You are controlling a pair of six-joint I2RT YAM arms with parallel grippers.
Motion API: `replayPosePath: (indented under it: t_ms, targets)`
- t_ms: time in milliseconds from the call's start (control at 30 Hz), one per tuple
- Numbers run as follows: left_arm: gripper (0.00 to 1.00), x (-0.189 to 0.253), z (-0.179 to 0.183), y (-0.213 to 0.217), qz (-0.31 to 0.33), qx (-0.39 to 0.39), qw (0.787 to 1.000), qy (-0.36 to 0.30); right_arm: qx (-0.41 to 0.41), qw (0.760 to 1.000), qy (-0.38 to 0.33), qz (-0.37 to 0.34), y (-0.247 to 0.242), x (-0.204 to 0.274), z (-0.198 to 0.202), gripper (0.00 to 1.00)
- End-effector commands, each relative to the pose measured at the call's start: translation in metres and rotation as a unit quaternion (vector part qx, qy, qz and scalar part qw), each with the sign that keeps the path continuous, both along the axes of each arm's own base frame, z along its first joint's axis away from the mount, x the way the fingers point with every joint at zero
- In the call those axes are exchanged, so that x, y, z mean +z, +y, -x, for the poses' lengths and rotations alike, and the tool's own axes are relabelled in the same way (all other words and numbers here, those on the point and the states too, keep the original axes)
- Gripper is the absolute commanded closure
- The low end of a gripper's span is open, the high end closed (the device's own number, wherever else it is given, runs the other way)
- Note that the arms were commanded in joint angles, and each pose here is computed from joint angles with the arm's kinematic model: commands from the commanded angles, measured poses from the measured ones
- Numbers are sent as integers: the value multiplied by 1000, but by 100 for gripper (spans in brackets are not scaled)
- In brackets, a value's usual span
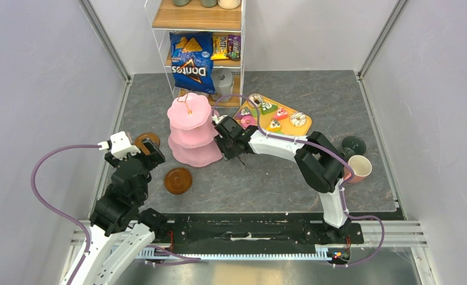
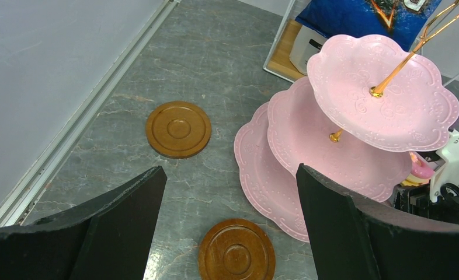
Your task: Serve the afternoon tea
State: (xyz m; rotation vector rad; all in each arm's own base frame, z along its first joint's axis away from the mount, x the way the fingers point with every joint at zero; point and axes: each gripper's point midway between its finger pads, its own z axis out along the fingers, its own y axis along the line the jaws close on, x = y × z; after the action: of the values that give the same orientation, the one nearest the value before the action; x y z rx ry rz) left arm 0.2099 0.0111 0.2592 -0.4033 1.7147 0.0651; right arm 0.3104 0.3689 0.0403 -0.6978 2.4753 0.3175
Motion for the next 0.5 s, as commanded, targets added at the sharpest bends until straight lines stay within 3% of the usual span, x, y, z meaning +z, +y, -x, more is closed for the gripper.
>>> replayPosePath:
  t_ms: [0, 467]
  targets:
    - [10, 4, -5, -3, 12, 0, 1000, -13, 0, 999, -37, -22, 6, 38, -6, 51]
    - [10, 2, -5, -2, 11, 2, 1000, -10, -15, 999, -49, -3, -33, 59, 14, 50]
